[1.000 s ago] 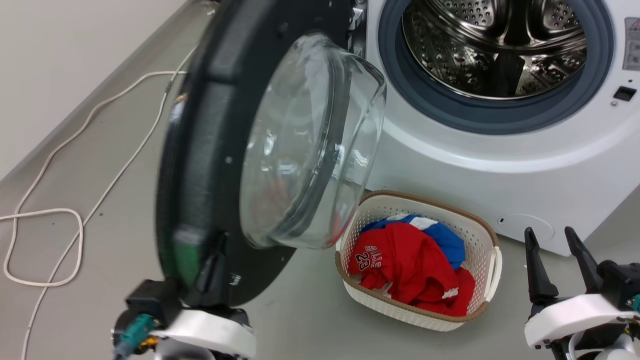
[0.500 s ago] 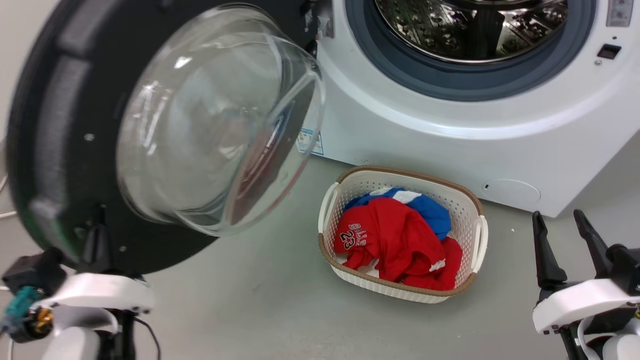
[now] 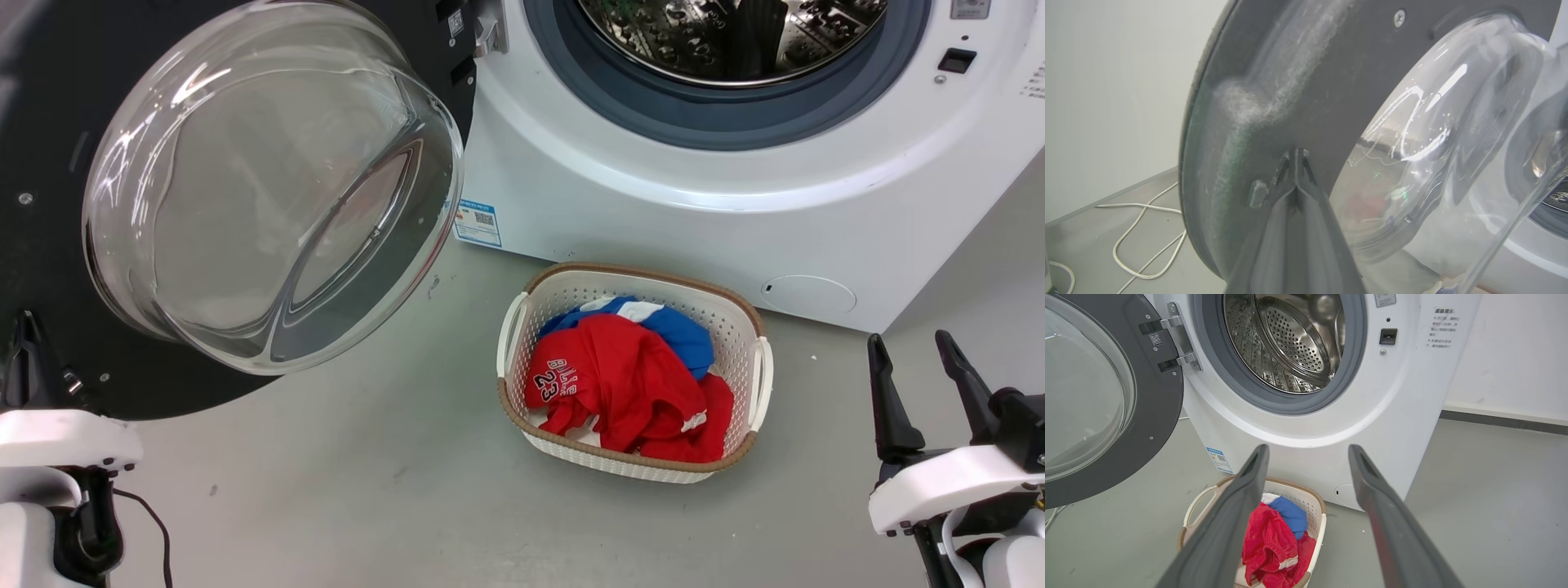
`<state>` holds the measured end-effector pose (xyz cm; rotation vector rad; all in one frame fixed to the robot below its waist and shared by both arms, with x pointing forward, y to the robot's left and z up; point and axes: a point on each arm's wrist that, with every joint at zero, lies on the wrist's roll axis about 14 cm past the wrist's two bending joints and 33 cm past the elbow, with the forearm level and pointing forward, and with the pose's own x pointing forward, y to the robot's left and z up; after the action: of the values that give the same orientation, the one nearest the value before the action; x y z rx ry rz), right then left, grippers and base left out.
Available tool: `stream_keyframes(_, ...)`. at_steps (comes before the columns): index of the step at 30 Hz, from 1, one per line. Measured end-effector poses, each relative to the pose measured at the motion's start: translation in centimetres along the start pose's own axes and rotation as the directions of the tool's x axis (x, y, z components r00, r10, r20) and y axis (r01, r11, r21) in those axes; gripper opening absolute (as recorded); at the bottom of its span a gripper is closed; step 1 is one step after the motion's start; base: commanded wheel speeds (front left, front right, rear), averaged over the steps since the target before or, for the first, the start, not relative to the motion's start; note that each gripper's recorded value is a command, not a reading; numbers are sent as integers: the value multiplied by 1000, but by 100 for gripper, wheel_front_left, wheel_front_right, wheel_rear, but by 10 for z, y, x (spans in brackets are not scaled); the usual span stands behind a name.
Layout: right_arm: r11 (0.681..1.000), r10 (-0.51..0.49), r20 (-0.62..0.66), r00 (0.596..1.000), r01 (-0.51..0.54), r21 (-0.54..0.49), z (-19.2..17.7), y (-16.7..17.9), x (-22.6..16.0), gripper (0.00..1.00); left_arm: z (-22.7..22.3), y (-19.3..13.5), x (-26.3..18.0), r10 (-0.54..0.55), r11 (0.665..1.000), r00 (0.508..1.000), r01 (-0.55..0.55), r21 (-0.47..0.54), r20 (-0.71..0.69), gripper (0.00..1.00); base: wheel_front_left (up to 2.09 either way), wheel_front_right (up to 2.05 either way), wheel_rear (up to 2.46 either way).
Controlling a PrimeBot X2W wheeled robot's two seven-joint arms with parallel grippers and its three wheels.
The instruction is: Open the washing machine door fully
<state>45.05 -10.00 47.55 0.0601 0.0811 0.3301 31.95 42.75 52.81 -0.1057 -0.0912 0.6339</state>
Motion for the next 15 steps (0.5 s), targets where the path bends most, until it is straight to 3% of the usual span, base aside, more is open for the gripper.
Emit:
stream_keyframes(9,1000,-7,28,1000,6,11,8,7,-15,100,-2,-10,-29,-39,999,999,39,-7,19,0,0,0,0)
stream_keyframes(15,1000,1,52,999,-2,15,17,17,-28,100,-8,-36,-65,-123,992,992,124,-29,19,0,0,0,0)
